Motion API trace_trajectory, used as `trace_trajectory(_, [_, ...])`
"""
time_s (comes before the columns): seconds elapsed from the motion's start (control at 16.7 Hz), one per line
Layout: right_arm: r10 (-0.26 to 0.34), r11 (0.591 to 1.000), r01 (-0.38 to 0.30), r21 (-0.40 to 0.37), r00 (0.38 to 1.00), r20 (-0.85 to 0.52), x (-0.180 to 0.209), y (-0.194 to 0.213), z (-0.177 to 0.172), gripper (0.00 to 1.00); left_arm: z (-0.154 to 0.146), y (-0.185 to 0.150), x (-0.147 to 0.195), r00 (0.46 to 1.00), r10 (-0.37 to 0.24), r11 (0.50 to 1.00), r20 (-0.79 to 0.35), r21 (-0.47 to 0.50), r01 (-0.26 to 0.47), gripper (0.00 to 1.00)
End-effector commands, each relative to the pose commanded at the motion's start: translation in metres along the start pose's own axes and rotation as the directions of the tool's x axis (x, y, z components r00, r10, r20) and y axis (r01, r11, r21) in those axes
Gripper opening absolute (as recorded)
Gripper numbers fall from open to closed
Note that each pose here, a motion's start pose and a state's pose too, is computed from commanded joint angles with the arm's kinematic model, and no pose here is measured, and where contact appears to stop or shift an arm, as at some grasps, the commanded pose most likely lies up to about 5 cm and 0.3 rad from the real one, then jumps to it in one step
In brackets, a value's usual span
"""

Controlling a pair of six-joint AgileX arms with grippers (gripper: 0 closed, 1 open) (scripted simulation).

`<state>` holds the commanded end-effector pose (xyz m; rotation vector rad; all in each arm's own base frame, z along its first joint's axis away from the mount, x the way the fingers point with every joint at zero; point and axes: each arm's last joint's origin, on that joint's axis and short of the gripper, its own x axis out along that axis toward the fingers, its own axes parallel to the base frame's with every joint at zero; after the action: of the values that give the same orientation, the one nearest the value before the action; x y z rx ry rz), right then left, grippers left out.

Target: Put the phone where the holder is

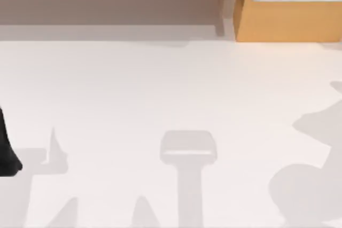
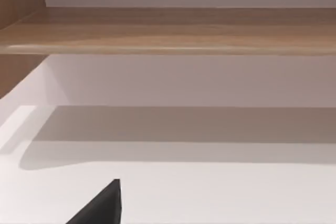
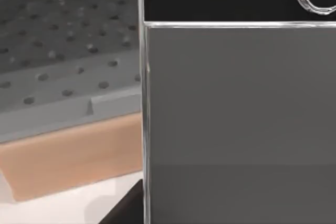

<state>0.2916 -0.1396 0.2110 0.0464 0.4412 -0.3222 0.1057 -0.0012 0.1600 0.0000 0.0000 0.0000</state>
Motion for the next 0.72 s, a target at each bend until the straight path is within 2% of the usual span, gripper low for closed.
trace_trajectory(0.72, [0.0,1.0,0.0,0.0,1.0,0.0,0.0,0.0,0.0,0.98,0.0,0.0,0.0,1.0,0.0,1.0,0.0,0.0,0.0,1.0])
